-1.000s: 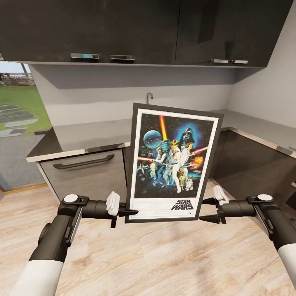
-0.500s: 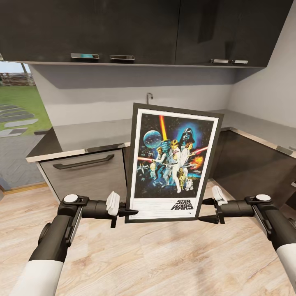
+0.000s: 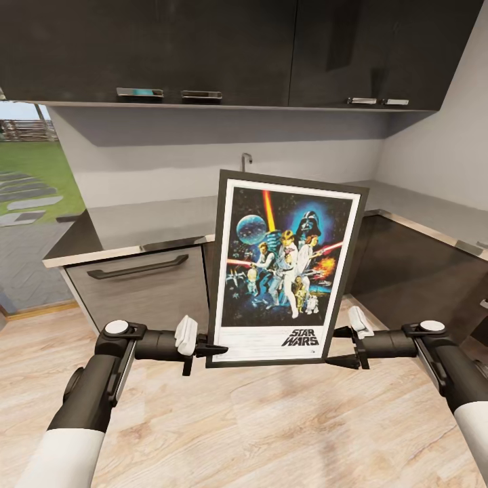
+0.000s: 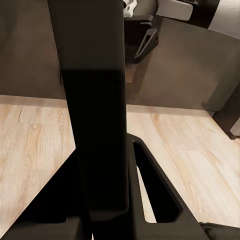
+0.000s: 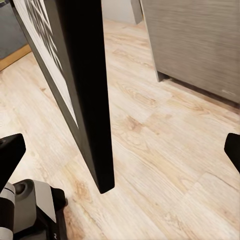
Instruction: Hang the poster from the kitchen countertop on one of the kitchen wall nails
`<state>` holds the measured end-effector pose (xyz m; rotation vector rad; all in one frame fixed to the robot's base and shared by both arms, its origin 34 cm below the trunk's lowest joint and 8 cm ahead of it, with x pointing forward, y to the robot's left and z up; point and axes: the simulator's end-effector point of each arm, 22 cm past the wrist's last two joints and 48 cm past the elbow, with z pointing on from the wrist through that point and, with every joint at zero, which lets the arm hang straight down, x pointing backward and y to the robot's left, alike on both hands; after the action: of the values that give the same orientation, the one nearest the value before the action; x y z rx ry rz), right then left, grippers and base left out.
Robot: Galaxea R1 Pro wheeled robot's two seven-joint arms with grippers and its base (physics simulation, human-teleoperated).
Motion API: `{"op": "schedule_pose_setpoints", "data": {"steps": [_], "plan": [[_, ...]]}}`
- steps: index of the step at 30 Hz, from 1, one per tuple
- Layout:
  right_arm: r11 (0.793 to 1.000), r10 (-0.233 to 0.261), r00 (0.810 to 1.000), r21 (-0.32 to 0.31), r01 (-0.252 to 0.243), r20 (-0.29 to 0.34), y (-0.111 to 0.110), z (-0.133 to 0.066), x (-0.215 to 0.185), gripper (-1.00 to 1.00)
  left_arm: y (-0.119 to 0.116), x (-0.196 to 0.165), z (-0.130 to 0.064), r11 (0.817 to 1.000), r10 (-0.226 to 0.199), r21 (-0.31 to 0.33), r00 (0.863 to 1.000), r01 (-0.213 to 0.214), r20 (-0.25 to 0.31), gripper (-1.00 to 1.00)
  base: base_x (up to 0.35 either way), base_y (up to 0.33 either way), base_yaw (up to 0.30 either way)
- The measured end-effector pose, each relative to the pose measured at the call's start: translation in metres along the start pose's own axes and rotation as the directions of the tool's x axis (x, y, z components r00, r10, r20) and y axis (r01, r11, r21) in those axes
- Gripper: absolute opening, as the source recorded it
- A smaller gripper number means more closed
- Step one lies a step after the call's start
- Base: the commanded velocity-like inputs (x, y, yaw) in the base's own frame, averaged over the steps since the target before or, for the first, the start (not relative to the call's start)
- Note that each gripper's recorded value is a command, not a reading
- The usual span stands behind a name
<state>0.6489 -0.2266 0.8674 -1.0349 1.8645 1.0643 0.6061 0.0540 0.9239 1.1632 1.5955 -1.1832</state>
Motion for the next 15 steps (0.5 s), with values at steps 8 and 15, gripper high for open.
{"op": "schedule_pose_setpoints", "data": {"steps": [8,15], "plan": [[1.0,0.0,1.0,0.0,0.0,0.0,0.0,0.0001,0.0,1.0,0.0,0.0,0.0,1.0,0.0,0.0,1.0,0.0,0.0,-1.0,0.0,0.0,0.0],[1.0,0.0,1.0,0.0,0.0,0.0,0.0,0.0001,0.0,1.0,0.0,-0.0002,0.0,1.0,0.001,0.0,1.0,-0.001,0.0,-1.0,0.0,0.0,0.0]]}}
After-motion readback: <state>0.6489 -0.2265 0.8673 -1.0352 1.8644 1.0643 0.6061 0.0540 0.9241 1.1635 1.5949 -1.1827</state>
